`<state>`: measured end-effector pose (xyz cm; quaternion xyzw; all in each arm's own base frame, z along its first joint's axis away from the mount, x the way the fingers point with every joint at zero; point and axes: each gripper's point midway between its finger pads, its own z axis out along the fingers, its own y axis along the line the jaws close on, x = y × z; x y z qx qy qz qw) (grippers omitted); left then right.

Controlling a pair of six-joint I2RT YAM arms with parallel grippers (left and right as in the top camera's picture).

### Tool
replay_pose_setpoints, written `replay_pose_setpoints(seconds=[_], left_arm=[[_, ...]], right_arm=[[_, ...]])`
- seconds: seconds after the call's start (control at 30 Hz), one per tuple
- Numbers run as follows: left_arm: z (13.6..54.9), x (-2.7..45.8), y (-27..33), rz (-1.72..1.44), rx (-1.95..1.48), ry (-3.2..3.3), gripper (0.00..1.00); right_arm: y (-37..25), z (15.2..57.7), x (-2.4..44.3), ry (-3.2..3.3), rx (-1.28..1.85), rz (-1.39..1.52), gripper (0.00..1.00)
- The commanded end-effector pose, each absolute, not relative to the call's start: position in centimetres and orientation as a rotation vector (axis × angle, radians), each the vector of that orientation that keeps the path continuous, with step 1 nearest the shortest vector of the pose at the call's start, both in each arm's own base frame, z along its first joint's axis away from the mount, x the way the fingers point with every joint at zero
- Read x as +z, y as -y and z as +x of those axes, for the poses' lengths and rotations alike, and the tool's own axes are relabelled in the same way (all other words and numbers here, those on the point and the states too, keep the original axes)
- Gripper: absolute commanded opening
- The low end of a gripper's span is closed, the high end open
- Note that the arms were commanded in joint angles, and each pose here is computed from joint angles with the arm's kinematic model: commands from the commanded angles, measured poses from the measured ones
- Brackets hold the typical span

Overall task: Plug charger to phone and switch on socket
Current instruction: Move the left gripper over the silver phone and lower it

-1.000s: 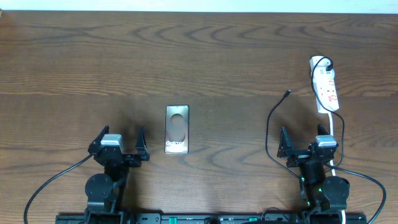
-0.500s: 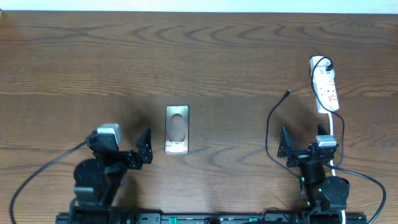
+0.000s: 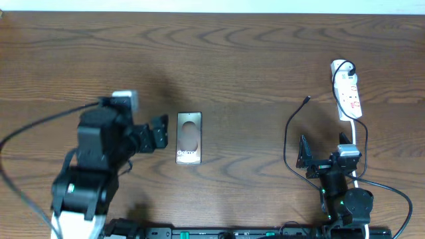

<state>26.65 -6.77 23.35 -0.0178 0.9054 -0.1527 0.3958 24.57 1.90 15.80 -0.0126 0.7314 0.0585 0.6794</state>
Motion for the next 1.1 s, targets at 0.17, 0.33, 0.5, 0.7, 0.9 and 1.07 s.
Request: replay_pose_setpoints(seconds=[0.17,0.33,0.5,0.7,0.9,1.07], left_arm=[[29.6,23.0,8.6,0.076,-0.068,-2.413,0.98],[30.2,20.6,10.3,0.158,0.002,-2.476,0.98],[29.8,17.2,13.0,0.242,-0.118,-2.61,0.98],[29.8,13.1,14.1,0.28,-0.138,-2.746,0.98],[30.0,9.8,14.2,0.199,-0.105,-2.852,0.98],[29.8,7.6,14.1,0.186,-0.07,-2.919,0.98]], right_arm=[[-1.9,24.5,15.8,-1.641,0.121,-0.037,0.99],[-1.9,24.5,15.8,-1.641,0.121,-0.037,0.99],[-1.9,24.5,15.8,-1.641,0.121,-0.037,0.99],[-1.9,24.5,15.8,-1.641,0.121,-0.037,0.99],[-1.9,24.5,15.8,-1.641,0.121,-0.037,0.99],[-1.9,24.5,15.8,-1.641,0.121,-0.037,0.99]])
